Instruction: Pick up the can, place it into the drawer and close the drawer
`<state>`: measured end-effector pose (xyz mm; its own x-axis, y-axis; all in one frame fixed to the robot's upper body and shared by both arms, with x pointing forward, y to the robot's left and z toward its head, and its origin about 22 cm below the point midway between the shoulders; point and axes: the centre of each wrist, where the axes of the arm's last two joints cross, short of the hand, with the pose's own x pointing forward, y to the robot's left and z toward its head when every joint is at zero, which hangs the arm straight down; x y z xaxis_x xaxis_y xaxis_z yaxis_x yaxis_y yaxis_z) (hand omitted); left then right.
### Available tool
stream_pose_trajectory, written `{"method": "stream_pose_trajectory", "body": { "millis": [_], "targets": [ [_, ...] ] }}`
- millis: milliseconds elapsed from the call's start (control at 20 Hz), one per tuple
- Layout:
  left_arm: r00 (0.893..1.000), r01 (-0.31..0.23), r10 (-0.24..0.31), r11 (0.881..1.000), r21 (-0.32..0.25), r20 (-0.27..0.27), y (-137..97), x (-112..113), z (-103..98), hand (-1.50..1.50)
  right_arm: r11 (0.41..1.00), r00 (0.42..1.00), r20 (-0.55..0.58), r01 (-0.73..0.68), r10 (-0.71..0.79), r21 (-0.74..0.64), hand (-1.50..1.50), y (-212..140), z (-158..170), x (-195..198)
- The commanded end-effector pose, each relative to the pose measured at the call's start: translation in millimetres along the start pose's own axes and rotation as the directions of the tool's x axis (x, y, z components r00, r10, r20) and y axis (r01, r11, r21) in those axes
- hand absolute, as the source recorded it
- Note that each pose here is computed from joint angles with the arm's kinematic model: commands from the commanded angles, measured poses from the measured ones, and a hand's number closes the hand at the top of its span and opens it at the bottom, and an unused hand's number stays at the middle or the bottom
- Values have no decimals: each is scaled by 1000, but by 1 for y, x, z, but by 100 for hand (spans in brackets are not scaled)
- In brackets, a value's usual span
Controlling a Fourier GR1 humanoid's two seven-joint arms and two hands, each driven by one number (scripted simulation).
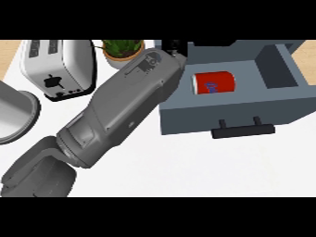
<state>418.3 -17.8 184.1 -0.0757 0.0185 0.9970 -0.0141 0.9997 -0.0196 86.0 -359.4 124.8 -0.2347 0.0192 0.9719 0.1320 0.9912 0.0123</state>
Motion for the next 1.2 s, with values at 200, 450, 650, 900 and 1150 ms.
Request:
{"method": "stream_pose_trajectory", "body": {
  "millis": [200, 450, 650, 900, 1150],
  "targets": [
    [1000, 25, -25, 997, 66, -6, 8, -22, 0, -150, 1000, 1000, 3, -9, 9, -2, -150, -5, -9, 9],
    [1000, 5, -6, 995, 104, 10, 1, -14, 3, -150, 1000, 1000, 15, 1, -1, 28, -150, 12, -4, 4],
    [1000, -26, 26, 997, 75, 1, 3, -18, 3, -150, 999, 997, 65, -42, 40, 31, -150, 5, -4, 10],
    [997, -61, 59, 997, 46, 40, -1, -13, 5, -150, 940, 926, 211, -333, 311, 73, -150, 12, -12, 38],
    [993, -70, 65, 997, 45, 98, -1, -9, 3, -150, 918, 889, 311, -383, 336, 104, -150, 30, -25, 43]
  ]
}}
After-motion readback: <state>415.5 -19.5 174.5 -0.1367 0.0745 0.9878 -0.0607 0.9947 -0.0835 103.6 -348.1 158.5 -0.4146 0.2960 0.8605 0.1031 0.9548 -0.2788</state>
